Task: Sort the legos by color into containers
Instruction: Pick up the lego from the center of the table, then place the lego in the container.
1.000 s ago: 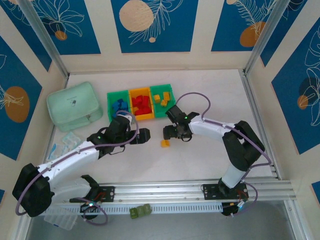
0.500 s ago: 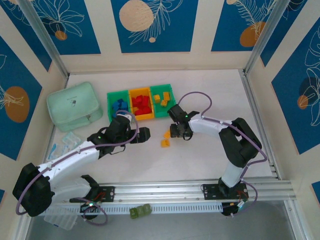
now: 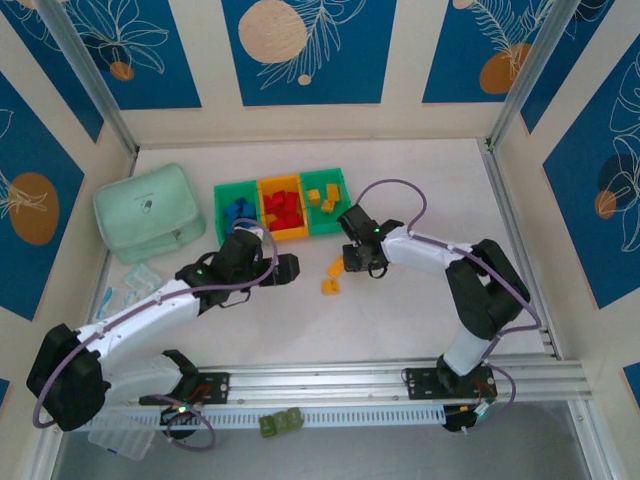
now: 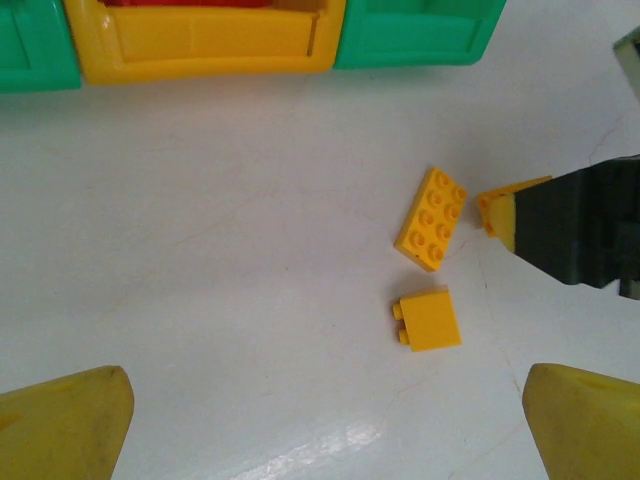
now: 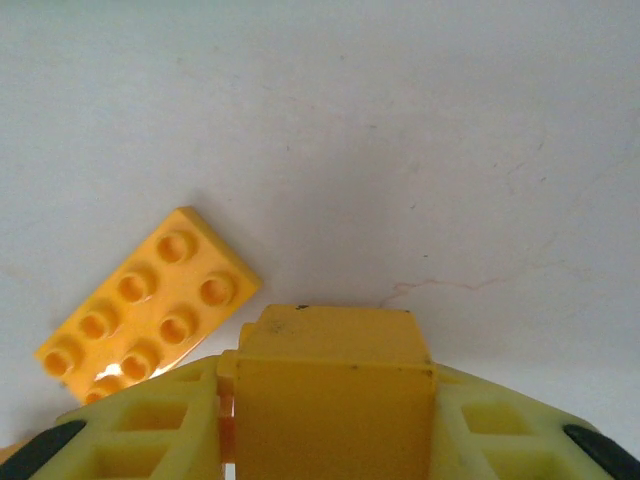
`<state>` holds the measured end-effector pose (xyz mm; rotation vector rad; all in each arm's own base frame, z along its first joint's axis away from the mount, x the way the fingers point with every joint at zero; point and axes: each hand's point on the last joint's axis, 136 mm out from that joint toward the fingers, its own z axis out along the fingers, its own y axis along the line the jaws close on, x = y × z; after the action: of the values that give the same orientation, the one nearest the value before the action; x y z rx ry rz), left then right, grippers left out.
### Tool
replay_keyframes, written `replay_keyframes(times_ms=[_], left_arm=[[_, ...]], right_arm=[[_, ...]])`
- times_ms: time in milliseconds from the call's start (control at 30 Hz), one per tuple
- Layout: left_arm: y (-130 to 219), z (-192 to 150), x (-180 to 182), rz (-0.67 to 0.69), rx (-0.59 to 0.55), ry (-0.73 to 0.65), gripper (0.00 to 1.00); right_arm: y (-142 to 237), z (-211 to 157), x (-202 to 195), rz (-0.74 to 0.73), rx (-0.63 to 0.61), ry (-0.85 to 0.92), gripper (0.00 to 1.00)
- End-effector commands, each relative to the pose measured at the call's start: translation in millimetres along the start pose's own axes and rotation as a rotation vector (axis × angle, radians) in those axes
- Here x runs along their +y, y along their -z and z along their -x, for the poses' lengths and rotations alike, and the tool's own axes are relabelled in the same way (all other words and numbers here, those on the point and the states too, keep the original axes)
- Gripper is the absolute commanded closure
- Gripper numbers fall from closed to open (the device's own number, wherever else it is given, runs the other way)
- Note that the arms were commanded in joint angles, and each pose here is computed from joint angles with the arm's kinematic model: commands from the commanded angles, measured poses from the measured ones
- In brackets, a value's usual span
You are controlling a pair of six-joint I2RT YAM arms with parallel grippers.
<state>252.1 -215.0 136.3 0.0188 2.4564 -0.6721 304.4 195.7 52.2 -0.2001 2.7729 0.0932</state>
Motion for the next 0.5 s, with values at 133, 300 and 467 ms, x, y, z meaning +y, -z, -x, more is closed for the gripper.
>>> replay_keyframes(times_ms=[133,300,467], left_arm=[[22.5,32.5,-1.0,0.037,-0.085,-0.053,0.01],[29.8,45.0,4.6,0.058,-0.102,-0.043,0.01],[35.0,57.2,9.1,0.056,-0.118,-0.027,0.01]], right_arm=[[42.2,59.4,17.2,0.067,-0.142,0.054,0.64],[41.1,102.2,25.8,0.079,-0.196,0.065,0.64],[31.0,144.6,34.3,0.098,-0.224,0.076,0.63]])
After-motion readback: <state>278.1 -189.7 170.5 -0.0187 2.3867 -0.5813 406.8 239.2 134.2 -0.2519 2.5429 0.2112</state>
